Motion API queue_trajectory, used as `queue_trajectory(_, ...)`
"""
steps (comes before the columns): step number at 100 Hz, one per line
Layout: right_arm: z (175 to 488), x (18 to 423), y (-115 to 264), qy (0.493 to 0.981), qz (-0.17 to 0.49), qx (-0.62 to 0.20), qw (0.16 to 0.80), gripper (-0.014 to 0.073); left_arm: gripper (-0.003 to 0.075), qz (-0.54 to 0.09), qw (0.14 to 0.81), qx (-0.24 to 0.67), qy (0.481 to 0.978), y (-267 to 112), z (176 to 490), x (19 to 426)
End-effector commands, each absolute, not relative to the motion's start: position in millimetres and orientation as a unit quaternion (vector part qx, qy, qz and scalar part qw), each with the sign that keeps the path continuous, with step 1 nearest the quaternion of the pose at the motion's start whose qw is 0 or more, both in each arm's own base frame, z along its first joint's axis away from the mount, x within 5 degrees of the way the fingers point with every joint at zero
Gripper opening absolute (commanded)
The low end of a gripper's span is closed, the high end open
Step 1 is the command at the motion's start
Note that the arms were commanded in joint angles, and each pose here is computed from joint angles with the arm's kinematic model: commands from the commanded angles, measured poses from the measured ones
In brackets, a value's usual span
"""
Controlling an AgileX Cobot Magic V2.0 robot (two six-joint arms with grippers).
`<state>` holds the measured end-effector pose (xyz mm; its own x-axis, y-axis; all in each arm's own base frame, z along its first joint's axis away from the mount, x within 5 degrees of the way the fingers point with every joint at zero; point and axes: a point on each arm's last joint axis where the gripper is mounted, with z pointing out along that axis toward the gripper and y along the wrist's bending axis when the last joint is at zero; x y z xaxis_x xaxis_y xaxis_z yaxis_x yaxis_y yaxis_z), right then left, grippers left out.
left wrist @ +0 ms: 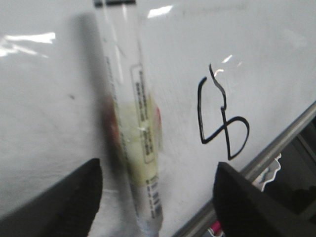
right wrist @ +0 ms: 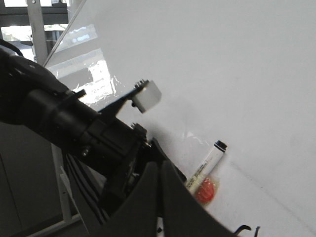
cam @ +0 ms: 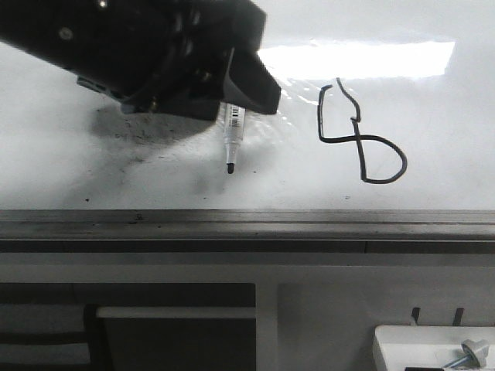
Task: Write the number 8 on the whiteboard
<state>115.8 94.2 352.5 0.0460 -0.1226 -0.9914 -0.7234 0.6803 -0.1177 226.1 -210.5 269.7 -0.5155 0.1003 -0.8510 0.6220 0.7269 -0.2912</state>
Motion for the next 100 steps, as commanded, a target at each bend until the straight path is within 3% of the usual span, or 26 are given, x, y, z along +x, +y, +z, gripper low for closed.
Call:
queue_trajectory(1, 363.8, 112.1, 86.2, 0.637, 0.208, -0.308, 0.675, -0.0063, 0.0603, -0.272, 0.489, 0.157, 0.814, -187.6, 298.7, 226.1)
queue_trajectory(18, 345.7, 88.0, 60.4, 0.625, 0.155, -0.269, 0.716, -0.0064, 0.0595, -0.291, 0.552, 0.164, 0.764, -146.5, 332.3, 176.4)
queue_trajectory(27, 321.0, 72.1, 48.0, 0.622, 0.144, -0.253, 0.727, -0.0064, 0.0523, -0.298, 0.585, 0.174, 0.734, -119.7, 335.8, 142.8)
queue_trajectory(34, 300.8, 60.7, 41.0, 0.617, 0.142, -0.248, 0.734, -0.0064, 0.0393, -0.307, 0.604, 0.171, 0.715, -100.0, 331.7, 118.9)
queue_trajectory(49, 272.2, 41.7, 33.0, 0.594, 0.153, -0.246, 0.750, -0.0064, -0.0019, -0.323, 0.647, 0.161, 0.672, -65.8, 316.6, 78.3)
queue_trajectory(68, 273.9, 26.0, 30.1, 0.562, 0.210, -0.227, 0.767, -0.0064, -0.0020, -0.343, 0.694, 0.151, 0.615, -38.8, 300.9, 45.7)
queue_trajectory(100, 274.2, 25.4, 29.8, 0.561, 0.216, -0.222, 0.768, -0.0064, -0.0020, -0.389, 0.708, 0.149, 0.570, -30.3, 299.9, 27.4)
